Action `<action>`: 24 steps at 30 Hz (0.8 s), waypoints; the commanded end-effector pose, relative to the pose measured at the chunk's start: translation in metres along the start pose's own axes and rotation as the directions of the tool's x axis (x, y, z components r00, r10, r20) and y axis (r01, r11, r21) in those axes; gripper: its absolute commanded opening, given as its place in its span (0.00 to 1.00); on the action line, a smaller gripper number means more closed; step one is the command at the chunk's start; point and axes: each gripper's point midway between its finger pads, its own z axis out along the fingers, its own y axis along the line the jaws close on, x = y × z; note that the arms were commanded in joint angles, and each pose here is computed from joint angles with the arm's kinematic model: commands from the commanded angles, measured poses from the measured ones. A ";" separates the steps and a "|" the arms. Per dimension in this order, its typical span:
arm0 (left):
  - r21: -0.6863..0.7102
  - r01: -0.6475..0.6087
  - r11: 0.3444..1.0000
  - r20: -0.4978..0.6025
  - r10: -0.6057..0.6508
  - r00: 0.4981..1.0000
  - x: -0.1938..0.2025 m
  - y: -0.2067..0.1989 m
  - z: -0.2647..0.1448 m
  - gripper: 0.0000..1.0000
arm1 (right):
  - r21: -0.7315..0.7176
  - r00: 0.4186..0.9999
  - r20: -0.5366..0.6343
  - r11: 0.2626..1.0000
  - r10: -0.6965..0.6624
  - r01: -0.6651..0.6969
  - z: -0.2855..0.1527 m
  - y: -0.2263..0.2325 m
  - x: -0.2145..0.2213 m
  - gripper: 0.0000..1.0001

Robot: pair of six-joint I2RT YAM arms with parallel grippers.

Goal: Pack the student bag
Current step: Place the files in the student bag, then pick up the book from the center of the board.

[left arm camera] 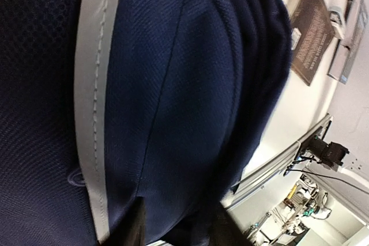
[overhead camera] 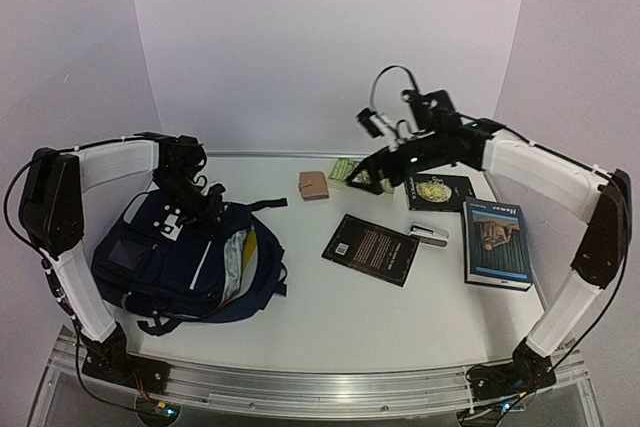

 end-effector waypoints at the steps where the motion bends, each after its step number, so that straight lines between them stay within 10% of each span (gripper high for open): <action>1: -0.071 -0.034 0.997 0.020 0.035 0.999 -0.002 0.002 -0.013 0.50 | 0.201 0.955 -0.161 0.956 0.249 -0.215 -0.066 -0.075 0.075 0.98; 8: -0.054 -0.103 0.993 0.139 0.109 0.984 -0.026 -0.034 -0.045 0.99 | 0.505 0.830 -0.276 0.808 0.484 -0.303 -0.149 -0.177 0.178 0.98; 16: -0.084 -0.165 0.983 0.215 0.180 0.960 -0.056 -0.067 -0.062 1.00 | 0.659 0.696 -0.326 0.682 0.639 -0.318 -0.213 -0.239 0.260 0.98; 24: -0.070 -0.198 0.978 0.244 0.209 0.947 -0.068 -0.089 -0.064 1.00 | 0.625 0.567 -0.474 0.711 0.674 -0.323 -0.228 -0.259 0.326 0.98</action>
